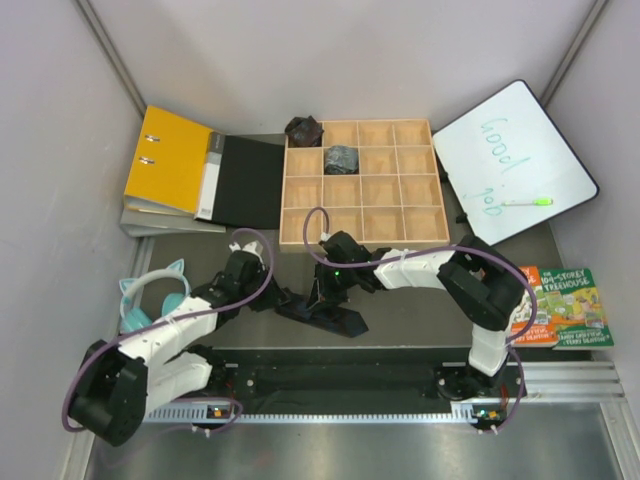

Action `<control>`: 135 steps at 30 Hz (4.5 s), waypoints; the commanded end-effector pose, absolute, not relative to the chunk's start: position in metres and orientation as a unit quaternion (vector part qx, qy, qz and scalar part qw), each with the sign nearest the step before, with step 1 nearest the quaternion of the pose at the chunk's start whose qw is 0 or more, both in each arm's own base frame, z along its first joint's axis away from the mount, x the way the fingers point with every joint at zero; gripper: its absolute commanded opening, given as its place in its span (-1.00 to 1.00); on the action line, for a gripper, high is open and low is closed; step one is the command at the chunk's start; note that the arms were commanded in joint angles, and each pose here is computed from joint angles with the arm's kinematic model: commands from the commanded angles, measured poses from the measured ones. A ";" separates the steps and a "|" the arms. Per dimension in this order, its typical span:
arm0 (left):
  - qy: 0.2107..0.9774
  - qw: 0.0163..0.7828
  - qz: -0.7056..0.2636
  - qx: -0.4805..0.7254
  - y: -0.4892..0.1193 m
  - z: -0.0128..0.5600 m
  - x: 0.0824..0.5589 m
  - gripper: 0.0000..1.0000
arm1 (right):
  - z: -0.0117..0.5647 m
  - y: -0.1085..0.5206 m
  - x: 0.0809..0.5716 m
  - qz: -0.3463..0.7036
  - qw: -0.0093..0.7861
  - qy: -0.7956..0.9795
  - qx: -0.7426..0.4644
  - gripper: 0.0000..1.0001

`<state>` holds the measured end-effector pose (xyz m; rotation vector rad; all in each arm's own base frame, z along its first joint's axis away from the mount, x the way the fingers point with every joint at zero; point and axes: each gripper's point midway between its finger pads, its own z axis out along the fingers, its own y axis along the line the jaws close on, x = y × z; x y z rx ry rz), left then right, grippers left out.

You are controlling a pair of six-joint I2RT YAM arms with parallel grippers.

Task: Roll the ties
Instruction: Roll the tie at the center of the board.

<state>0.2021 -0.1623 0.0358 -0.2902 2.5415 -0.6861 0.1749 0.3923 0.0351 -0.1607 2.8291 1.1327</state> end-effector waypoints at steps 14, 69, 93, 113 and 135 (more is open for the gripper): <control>0.945 0.270 -0.154 -0.096 -0.147 0.075 0.204 -0.84 | 0.048 0.395 0.183 0.367 0.060 0.927 -0.051 -0.65; 0.847 0.371 0.282 0.257 -0.229 0.040 0.153 -0.82 | 0.058 0.226 0.204 0.284 0.139 0.945 0.078 -0.60; 0.880 0.340 0.156 0.292 -0.293 0.052 0.143 0.67 | 0.066 0.229 0.205 0.292 0.143 0.942 0.081 -0.60; 0.940 0.332 -0.020 0.073 -0.231 0.140 0.134 0.00 | 0.104 0.270 0.209 0.342 0.143 0.928 0.033 -0.58; 0.967 0.232 -0.071 -0.074 -0.181 0.040 0.103 -0.95 | 0.068 0.369 0.244 0.234 0.086 0.965 -0.081 -0.35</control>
